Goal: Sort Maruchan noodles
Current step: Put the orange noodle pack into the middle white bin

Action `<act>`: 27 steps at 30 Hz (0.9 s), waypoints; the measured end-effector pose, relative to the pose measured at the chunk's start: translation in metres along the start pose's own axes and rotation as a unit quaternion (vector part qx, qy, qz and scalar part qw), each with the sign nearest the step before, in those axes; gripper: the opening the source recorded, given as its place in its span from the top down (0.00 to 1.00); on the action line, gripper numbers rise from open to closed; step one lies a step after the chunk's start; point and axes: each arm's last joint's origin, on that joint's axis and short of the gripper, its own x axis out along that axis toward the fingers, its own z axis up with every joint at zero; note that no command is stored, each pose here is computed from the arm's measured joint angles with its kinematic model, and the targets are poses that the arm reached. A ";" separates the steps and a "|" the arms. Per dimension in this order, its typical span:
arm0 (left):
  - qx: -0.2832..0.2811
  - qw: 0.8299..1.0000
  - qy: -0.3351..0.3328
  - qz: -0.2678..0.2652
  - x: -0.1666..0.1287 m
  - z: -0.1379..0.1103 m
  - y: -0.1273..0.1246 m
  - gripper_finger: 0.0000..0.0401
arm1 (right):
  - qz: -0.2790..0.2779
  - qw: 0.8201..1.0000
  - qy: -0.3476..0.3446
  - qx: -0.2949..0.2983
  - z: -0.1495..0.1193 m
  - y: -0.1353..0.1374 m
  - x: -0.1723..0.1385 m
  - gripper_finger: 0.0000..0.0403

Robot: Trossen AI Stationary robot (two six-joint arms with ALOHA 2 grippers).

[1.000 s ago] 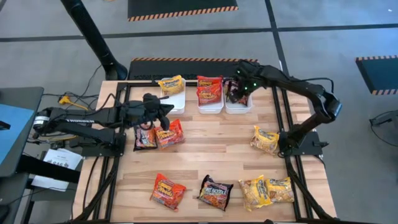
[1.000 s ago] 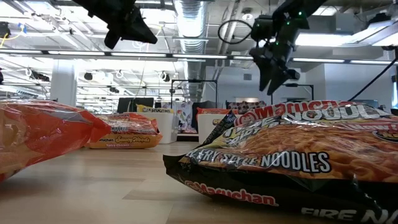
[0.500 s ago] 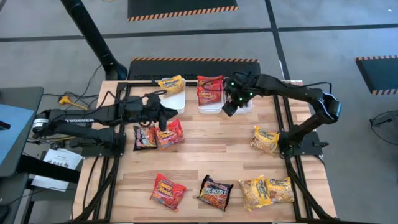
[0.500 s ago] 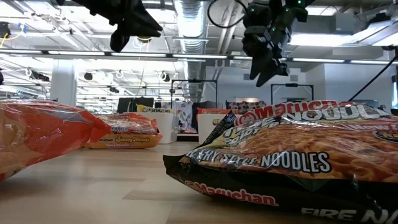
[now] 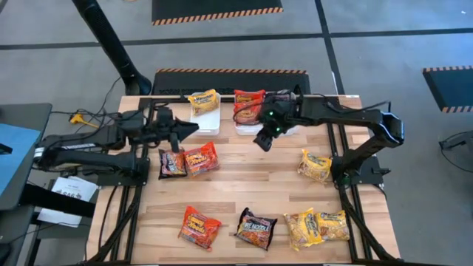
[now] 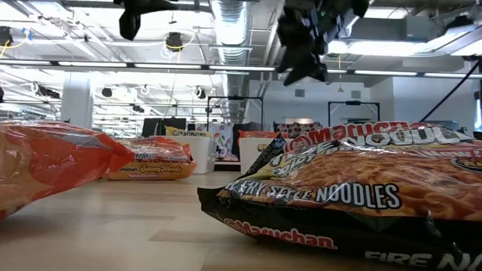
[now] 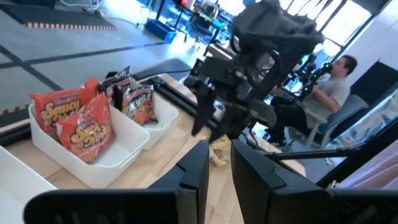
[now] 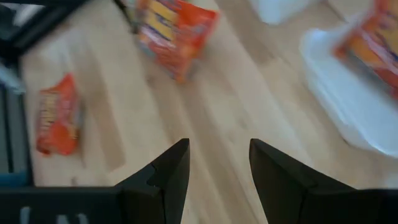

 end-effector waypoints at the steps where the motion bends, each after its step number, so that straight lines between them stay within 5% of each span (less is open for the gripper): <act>1: 0.001 1.000 -0.003 -0.002 -0.002 0.001 0.000 0.86 | 0.008 1.000 -0.007 -0.003 0.000 0.005 0.001 0.53; 17: 0.004 0.998 0.064 -0.030 -0.023 -0.004 0.003 0.86 | 0.181 0.975 -0.117 0.051 -0.001 0.095 0.010 0.39; 27: 0.021 0.996 0.077 -0.034 -0.027 -0.006 0.004 0.86 | 0.294 0.946 -0.130 0.055 -0.022 0.153 0.063 0.39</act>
